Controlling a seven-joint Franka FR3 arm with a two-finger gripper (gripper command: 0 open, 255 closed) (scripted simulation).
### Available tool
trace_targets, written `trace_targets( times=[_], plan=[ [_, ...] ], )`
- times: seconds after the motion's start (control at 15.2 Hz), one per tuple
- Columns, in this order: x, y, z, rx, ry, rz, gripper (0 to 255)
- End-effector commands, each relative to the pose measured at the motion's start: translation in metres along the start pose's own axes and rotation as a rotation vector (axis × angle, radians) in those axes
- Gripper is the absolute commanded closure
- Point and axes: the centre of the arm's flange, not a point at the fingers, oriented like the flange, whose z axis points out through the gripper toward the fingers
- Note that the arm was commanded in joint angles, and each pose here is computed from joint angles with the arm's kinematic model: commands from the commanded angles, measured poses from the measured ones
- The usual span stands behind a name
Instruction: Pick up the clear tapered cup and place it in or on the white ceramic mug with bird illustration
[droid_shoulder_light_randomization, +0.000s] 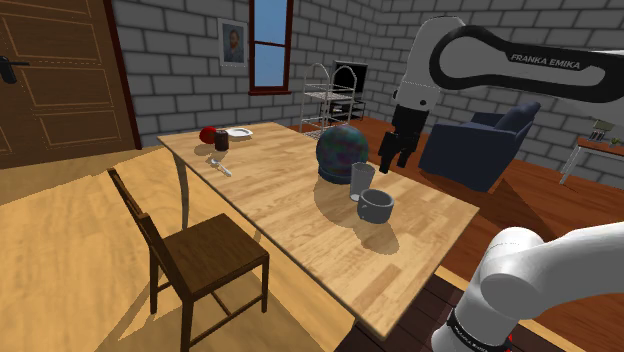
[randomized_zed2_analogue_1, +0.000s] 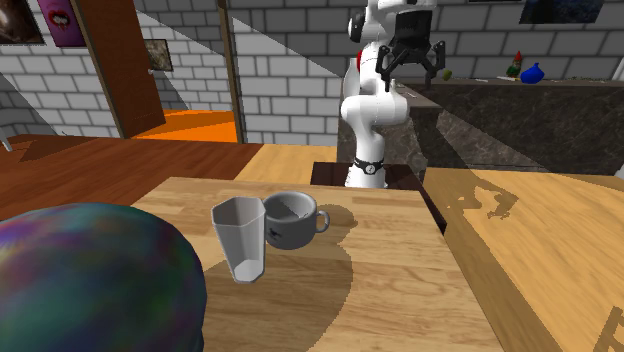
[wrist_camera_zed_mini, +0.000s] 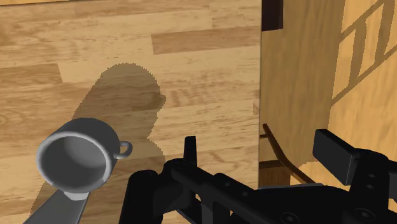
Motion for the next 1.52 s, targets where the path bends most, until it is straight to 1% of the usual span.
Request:
trace_targets(
  times=[0.0, 1.45],
  plan=[
    [0.000, 0.000, 0.000, 0.000, 0.000, 0.000, 0],
    [0.160, 0.231, 0.087, 0.024, -0.015, -0.036, 0]
  ],
)
